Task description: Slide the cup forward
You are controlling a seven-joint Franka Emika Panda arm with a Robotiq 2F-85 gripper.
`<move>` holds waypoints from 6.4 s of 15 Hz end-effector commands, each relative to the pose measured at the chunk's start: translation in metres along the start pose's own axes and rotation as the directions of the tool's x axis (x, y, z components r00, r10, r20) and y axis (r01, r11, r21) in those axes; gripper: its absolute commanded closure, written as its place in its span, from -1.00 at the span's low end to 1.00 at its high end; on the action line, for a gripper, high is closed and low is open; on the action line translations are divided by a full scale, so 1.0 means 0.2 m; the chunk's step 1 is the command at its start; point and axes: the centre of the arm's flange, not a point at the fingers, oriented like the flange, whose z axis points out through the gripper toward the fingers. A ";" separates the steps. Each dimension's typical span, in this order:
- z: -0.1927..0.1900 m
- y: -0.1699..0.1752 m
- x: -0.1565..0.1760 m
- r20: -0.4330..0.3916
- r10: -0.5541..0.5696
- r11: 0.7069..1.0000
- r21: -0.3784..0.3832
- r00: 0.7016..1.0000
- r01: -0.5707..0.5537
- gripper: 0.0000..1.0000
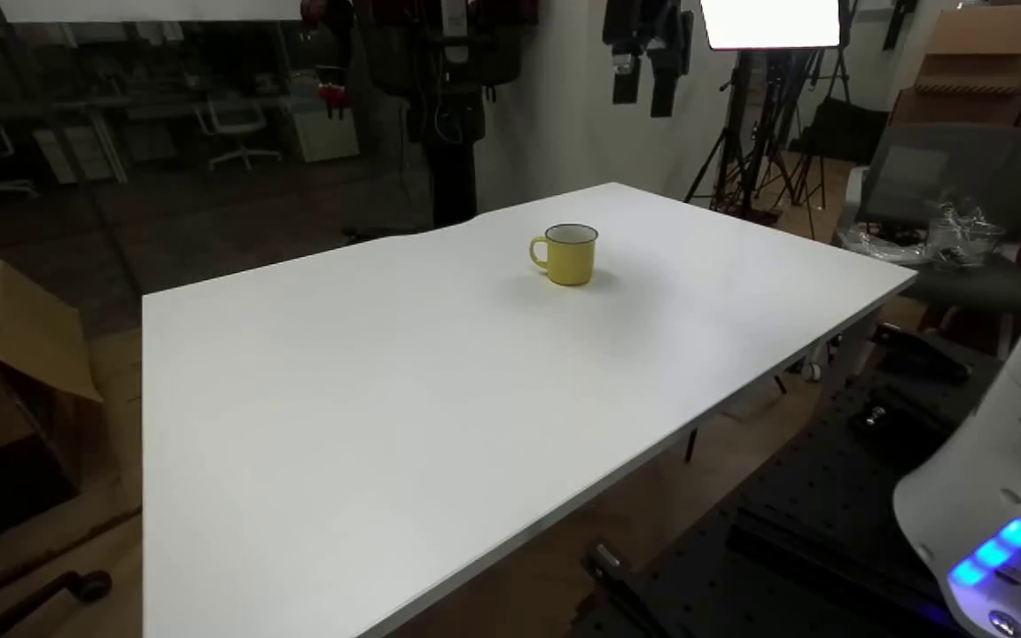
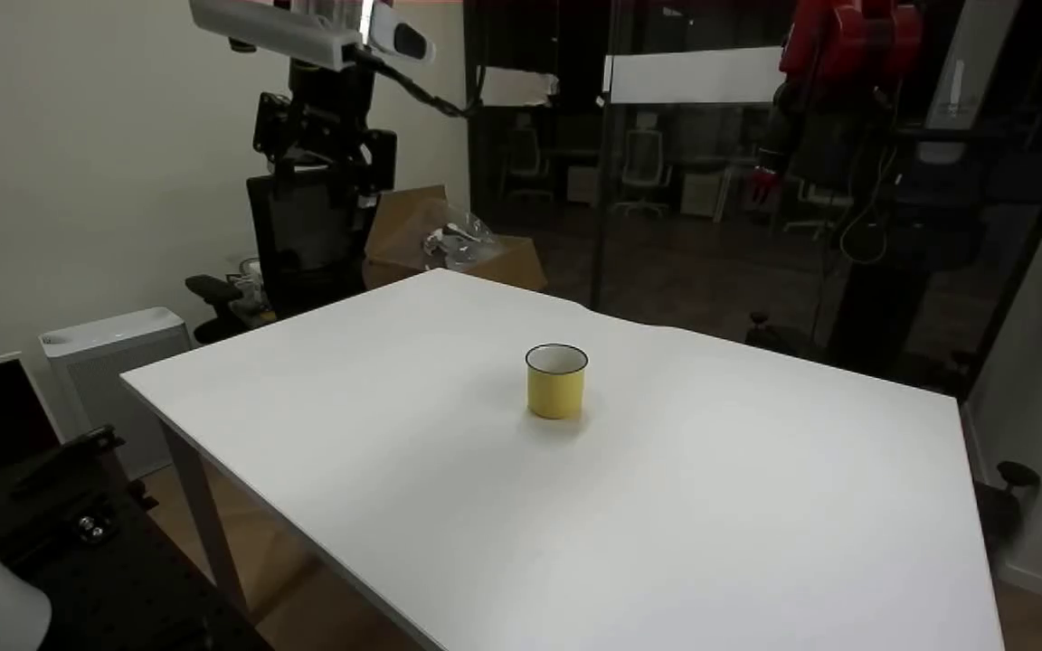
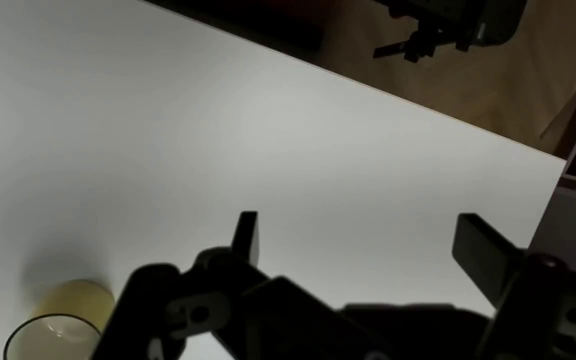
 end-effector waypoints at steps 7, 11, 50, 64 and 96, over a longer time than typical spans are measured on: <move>0.01 0.03 0.05 -0.079 0.008 0.993 -0.113 0.997 -0.017 -1.00; 0.00 0.20 0.23 -0.245 -0.021 0.949 -0.309 0.969 -0.057 -1.00; 0.08 0.49 0.64 -0.324 -0.085 0.959 -0.285 0.942 -0.012 -1.00; 0.51 1.03 0.90 -0.126 -0.117 0.977 -0.193 0.985 0.091 -1.00; 0.94 1.14 1.28 0.018 -0.216 0.958 -0.192 0.976 0.215 1.00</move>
